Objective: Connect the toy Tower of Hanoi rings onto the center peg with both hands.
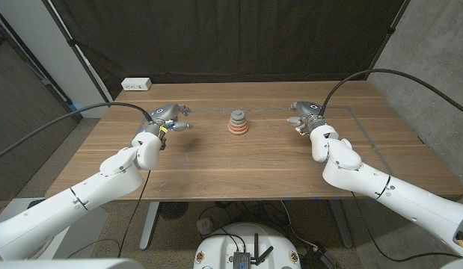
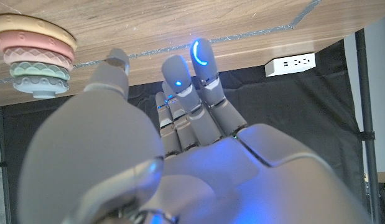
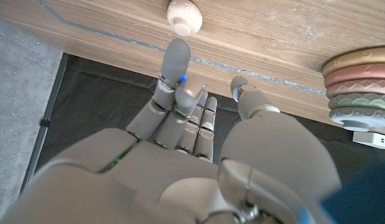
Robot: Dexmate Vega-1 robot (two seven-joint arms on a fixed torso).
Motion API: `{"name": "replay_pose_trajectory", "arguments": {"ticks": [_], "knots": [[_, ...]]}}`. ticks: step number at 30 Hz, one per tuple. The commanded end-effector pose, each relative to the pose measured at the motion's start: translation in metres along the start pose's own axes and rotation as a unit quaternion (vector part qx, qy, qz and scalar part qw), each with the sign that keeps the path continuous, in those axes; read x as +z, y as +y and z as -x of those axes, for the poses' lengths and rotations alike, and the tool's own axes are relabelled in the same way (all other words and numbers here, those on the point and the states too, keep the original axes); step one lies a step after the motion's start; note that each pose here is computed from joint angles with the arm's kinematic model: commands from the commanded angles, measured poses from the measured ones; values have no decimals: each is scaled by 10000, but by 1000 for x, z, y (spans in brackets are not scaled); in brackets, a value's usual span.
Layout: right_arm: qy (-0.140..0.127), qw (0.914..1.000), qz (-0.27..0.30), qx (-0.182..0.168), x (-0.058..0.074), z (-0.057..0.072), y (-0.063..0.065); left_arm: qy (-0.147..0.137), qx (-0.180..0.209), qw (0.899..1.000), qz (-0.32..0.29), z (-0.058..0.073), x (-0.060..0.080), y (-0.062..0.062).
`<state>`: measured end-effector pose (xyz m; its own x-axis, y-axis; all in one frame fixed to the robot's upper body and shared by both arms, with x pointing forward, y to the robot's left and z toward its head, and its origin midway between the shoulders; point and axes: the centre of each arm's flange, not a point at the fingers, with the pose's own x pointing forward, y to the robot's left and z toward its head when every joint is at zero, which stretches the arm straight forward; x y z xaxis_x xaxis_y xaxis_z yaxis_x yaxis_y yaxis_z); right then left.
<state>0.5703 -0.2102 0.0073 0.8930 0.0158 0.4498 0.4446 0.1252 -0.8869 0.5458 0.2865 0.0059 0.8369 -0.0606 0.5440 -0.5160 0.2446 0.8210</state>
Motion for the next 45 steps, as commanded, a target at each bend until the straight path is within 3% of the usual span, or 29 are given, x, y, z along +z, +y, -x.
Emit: {"name": "replay_pose_trajectory", "arguments": {"ticks": [1,15,27,45], "knots": [[248,9988,227,357,-4,-13,-1,41,10,10000,35,5,-6,5],[502,9962,325,637,-13,-32,2,123,51,9998,129,8,-8,4],[730,9927,425,866,-24,-40,2,173,135,9997,140,21,-7,9],[955,9863,505,1247,-28,-57,8,219,120,9996,140,30,-8,15]]}}
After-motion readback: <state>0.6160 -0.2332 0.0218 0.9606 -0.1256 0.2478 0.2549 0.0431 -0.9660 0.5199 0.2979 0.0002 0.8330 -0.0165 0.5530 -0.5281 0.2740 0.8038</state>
